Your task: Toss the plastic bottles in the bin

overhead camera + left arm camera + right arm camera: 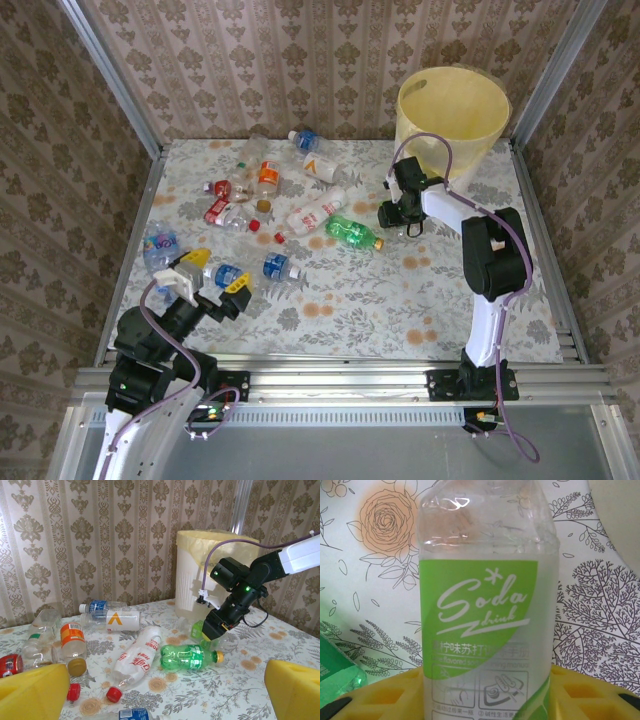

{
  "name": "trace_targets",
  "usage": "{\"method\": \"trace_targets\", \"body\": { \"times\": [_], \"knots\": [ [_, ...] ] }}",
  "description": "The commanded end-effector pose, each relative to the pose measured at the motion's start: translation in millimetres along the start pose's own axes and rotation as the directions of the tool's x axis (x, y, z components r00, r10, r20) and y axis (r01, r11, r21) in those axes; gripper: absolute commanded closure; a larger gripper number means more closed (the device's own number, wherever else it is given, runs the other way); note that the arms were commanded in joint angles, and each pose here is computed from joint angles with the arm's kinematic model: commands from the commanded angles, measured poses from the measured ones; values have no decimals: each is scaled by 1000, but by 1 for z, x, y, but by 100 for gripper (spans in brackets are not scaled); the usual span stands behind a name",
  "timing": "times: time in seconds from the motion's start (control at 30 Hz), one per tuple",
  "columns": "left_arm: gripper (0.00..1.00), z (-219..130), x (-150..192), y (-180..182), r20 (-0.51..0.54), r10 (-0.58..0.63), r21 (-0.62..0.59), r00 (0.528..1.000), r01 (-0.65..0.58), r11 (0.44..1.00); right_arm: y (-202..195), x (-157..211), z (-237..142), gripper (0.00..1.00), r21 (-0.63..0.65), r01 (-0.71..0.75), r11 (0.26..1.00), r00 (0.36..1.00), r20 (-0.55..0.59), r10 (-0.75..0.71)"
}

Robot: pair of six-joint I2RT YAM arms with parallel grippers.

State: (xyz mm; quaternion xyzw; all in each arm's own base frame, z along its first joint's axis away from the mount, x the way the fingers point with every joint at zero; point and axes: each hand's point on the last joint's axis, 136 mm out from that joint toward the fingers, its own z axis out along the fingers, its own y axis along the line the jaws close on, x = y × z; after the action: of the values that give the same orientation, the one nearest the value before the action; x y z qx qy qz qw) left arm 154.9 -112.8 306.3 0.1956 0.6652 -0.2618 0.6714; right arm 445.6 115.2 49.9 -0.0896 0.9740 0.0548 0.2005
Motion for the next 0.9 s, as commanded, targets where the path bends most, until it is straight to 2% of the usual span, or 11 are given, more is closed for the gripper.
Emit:
{"method": "trace_targets", "body": {
  "times": [0.0, 0.47, 0.87],
  "knots": [
    [0, -2, -8, -3, 18, 21, 13, 1000, -21, 1000, -6, 17, -9, 56, 28, -39, 999, 999, -32, 39],
    [0, -2, -8, -3, 18, 21, 13, 1000, -22, 1000, 2, 51, -33, 58, 14, -53, 999, 998, -40, 53],
    [0, -3, -9, -4, 20, 24, 14, 1000, -24, 1000, 32, 79, -64, 60, -79, -75, 994, 997, 7, 76]
  ]
}}
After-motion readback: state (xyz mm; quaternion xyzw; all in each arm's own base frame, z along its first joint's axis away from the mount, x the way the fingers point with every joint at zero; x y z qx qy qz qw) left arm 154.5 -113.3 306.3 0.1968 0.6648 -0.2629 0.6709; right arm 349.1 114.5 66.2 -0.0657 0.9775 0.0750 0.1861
